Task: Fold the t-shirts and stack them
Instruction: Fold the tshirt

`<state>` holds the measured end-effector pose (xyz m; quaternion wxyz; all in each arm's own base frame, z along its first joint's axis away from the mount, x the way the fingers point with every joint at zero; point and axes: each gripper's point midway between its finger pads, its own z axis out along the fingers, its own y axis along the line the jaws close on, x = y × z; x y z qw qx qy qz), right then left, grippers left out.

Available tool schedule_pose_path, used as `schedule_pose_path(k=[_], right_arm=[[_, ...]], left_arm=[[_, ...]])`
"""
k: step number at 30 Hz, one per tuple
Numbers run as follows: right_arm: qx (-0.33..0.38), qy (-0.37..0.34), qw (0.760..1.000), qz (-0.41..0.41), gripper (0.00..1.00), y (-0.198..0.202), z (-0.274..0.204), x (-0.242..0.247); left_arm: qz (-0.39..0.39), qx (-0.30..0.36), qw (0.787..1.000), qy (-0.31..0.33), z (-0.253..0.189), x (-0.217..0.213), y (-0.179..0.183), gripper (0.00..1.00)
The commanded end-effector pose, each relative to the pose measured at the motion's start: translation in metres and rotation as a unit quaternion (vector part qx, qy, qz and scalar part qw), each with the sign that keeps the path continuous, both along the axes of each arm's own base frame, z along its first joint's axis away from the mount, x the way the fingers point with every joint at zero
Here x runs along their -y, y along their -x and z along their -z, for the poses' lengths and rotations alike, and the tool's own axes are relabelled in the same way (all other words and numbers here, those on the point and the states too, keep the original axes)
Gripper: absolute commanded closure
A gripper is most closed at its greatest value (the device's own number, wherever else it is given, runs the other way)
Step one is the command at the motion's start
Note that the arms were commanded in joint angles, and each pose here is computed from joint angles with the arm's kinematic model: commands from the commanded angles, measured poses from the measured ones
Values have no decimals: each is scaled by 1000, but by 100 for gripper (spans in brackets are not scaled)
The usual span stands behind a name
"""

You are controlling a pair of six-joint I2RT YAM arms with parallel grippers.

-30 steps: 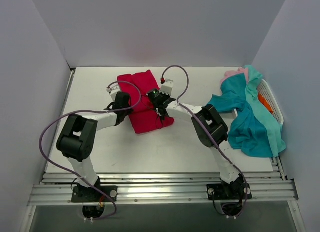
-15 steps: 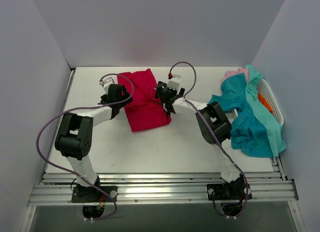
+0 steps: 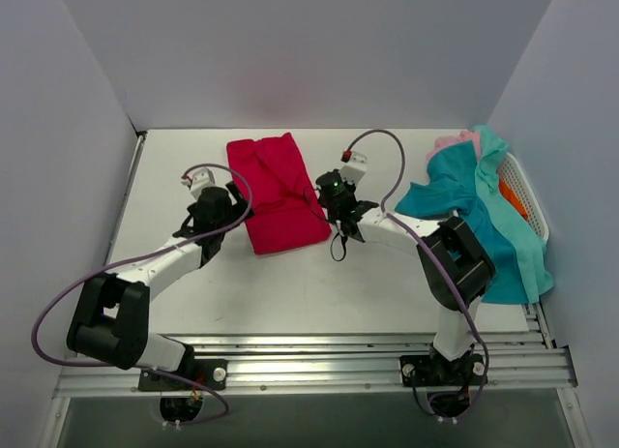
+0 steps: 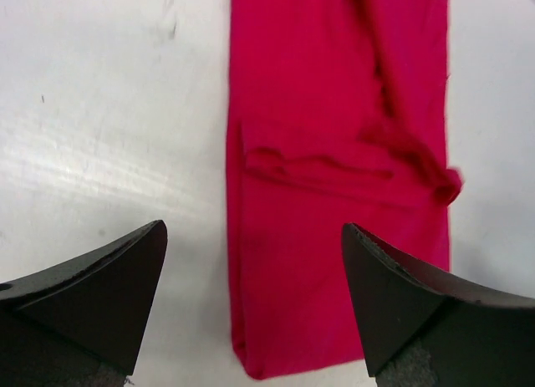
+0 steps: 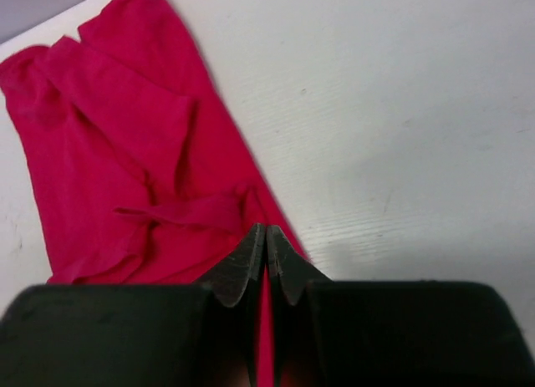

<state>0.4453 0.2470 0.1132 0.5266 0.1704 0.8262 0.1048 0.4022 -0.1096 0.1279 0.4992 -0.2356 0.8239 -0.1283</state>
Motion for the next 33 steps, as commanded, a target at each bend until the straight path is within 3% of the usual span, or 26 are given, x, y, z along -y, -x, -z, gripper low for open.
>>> schedule_pose_path(k=[1,9,22,33], right_arm=[[-2,-12,999,-50,100,8,-7,-48],[-37,1,995,-92,100,21,27,-106],[-66,24,994,-79,100,15,66,-109],[-68,23,995,-67,100,-4,70,-101]], left_arm=[[13,-14,1000,11,12,14,14,6],[18,-12,1000,4,10,17,40,6],[23,-12,1000,1,13,16,51,6],[25,-16,1000,-6,18,15,50,6]])
